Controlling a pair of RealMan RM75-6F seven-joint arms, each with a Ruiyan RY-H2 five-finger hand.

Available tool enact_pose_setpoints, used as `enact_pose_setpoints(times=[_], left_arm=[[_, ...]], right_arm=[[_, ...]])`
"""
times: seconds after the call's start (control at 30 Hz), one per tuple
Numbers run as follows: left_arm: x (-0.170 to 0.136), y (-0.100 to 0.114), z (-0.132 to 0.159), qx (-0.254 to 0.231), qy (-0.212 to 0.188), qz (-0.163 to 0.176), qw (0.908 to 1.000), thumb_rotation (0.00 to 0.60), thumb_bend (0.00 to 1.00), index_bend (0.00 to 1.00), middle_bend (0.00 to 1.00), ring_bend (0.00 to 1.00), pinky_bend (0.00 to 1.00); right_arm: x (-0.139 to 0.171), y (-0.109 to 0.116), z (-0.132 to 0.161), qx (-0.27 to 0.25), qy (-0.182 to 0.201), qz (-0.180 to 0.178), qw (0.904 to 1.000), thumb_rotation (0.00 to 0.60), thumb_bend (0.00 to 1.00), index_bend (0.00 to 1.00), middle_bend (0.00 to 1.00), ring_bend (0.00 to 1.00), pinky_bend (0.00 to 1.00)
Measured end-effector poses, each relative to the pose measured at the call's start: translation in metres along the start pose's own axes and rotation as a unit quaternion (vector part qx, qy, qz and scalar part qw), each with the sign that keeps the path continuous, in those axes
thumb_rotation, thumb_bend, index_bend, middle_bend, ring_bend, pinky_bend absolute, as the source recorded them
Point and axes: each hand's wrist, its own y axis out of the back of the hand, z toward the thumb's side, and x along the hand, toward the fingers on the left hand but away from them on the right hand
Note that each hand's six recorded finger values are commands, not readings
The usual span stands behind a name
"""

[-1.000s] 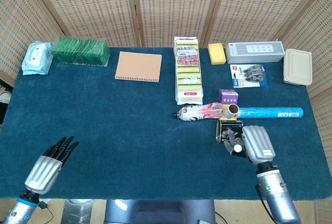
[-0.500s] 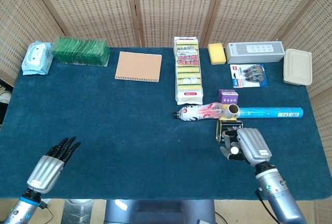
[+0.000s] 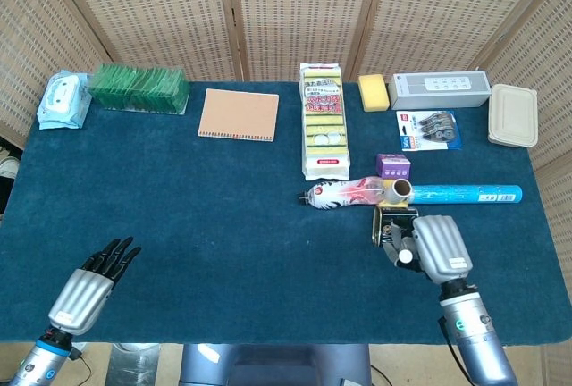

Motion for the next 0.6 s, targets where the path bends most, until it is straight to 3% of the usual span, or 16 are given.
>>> enact_pose_setpoints(times=[0.13, 0.27, 0.6], left_arm=[[0.001, -0.001, 0.001, -0.005, 0.000, 0.002, 1.0000, 0.600, 0.21, 0.03, 0.02, 0.02, 0.22], [0.000, -0.005, 0.004, 0.003, -0.007, -0.004, 1.0000, 0.600, 0.21, 0.03, 0.02, 0.02, 0.22], [0.001, -0.017, 0.010, 0.012, -0.013, -0.023, 0.9996, 0.600, 0.21, 0.03, 0.02, 0.02, 0.23]], right_arm=[[-0.002, 0.006, 0.003, -0.015, 0.011, -0.013, 0.9997, 0.600, 0.44, 0.82, 1.00, 1.00, 0.93], [-0.012, 0.011, 0.011, -0.069, 0.014, -0.035, 0.9969, 0.600, 0.44, 0.82, 1.00, 1.00, 0.93], [-0.040, 0.019, 0.004, -0.106, -0.018, -0.043, 0.9933, 0.600, 0.44, 0.82, 1.00, 1.00, 0.93]])
